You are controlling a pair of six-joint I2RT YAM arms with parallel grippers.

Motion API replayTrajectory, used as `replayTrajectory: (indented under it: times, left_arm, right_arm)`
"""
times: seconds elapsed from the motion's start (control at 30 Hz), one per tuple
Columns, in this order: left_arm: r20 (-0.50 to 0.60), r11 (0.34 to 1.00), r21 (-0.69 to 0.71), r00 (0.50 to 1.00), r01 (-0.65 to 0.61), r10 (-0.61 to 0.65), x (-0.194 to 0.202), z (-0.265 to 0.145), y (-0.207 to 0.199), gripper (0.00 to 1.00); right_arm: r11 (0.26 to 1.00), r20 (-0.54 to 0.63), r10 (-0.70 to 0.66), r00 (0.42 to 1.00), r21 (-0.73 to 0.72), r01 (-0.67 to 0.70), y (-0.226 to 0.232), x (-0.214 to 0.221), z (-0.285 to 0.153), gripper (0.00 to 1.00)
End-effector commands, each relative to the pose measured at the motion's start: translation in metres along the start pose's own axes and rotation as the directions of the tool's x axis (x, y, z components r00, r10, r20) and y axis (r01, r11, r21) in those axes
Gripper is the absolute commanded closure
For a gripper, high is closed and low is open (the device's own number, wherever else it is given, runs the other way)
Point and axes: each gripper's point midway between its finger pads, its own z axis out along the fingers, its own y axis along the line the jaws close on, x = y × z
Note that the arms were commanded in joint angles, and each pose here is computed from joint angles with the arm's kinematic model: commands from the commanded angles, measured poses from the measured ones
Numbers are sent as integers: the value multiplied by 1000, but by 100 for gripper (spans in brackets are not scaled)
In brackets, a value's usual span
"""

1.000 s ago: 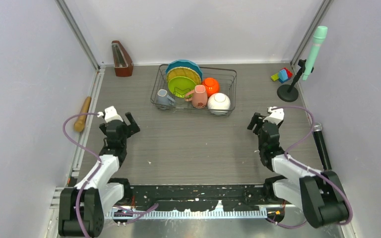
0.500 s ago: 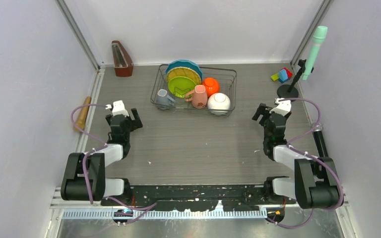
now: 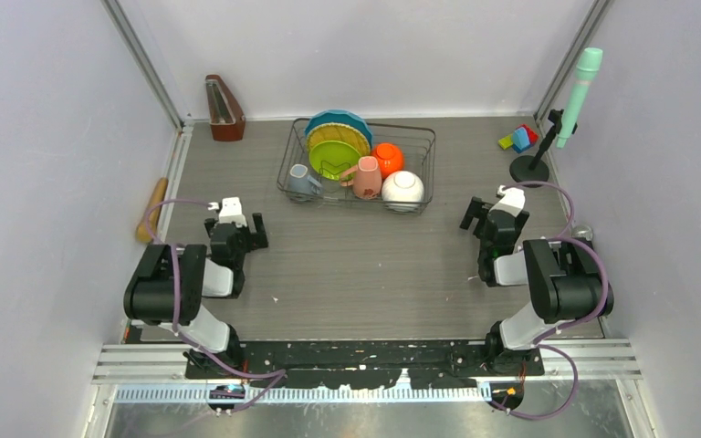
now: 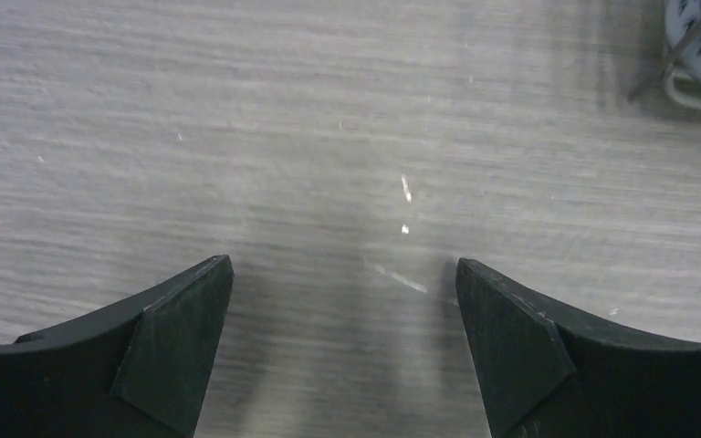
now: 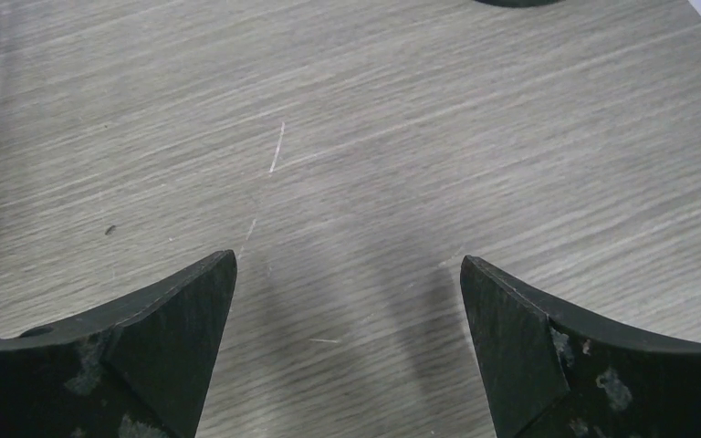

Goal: Load the mixed dishes into the dish rack

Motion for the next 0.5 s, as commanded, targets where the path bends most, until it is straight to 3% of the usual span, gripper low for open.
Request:
replayTrajectory:
  times: [0.0,0.1,0.47]
  left_arm:
    - [132,1000,-31,991,-1,5,-57,16,1,1]
    - [79,980,172,993,-100,88,-51,17,-34,0]
    - [94,984,153,992,-96,82,-53,19,-30,0]
  right_arm:
    - [999,98,14,995,-41,-10,11,-35,7,0]
    - [999,103,15,995,-42,-10,12,-35,7,0]
    - [999,105,17,994,-43,-13,12,-35,7,0]
